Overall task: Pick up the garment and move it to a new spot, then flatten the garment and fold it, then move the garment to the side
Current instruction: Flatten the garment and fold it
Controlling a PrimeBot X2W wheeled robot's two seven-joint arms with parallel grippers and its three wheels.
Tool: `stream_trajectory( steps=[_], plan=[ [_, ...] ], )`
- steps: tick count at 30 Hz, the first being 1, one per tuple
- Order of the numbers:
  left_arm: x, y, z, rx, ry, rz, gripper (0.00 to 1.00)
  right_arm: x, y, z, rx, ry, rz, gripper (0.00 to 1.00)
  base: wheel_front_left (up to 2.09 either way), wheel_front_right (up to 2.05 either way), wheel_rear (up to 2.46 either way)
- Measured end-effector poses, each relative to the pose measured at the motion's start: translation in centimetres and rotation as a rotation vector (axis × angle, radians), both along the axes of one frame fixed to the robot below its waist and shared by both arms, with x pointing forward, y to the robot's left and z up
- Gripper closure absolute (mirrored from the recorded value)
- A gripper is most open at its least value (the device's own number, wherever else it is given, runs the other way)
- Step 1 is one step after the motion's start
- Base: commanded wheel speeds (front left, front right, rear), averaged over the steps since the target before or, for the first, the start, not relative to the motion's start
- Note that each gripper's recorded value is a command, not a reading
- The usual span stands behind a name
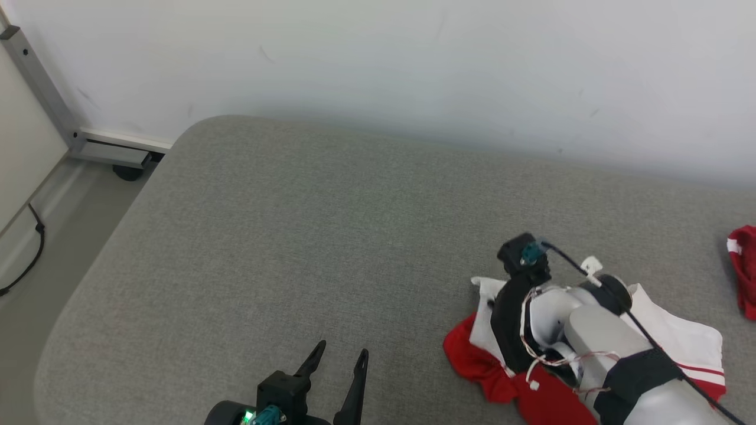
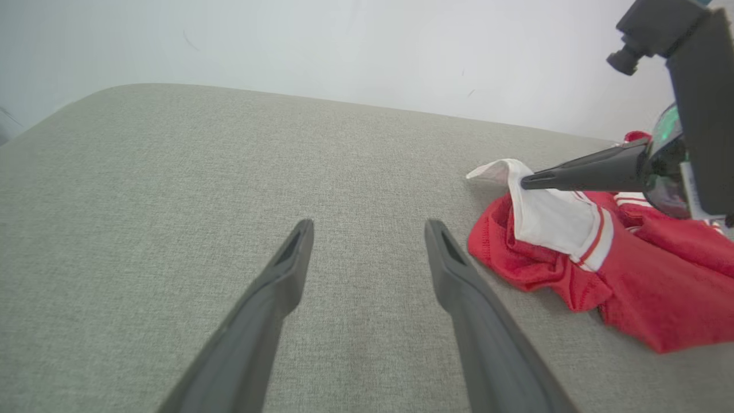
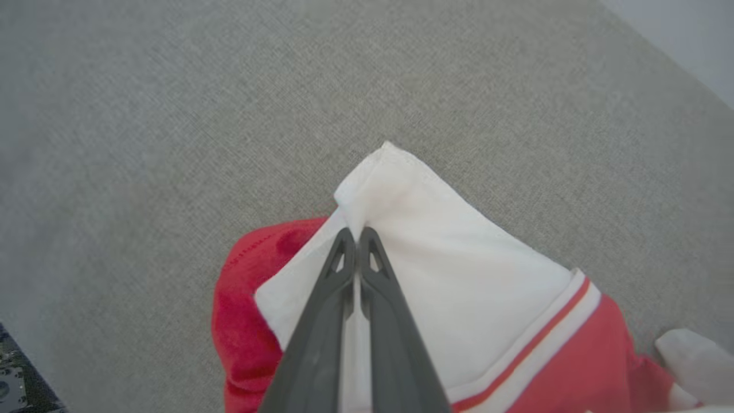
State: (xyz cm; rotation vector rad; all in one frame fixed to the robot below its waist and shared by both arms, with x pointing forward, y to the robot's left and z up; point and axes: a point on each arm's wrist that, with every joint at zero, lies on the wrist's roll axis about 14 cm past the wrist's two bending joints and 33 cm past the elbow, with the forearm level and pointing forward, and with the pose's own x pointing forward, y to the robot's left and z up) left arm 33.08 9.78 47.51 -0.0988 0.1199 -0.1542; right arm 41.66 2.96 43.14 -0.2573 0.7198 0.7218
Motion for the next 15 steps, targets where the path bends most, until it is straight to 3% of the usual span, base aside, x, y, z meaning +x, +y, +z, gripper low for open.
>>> stream_trajectory(
  steps=[6,12,15],
  plan=[
    [0.4,-0.4,0.2,-0.004,-0.011,-0.012,0.00,2.8,0.9,5.5,0.177,-0.171,-0.032,1.00,0.00,0.00,0.00],
    [0.8,-1.0,0.1,-0.006,-0.010,-0.034,0.00,5.8,1.2,15.2,0.430,-0.462,-0.069,1.00,0.00,0.00,0.00],
    [0.9,-1.2,0.1,-0.007,-0.012,-0.040,0.00,6.2,0.4,16.9,0.499,-0.517,-0.099,1.00,0.00,0.00,0.00]
  ],
)
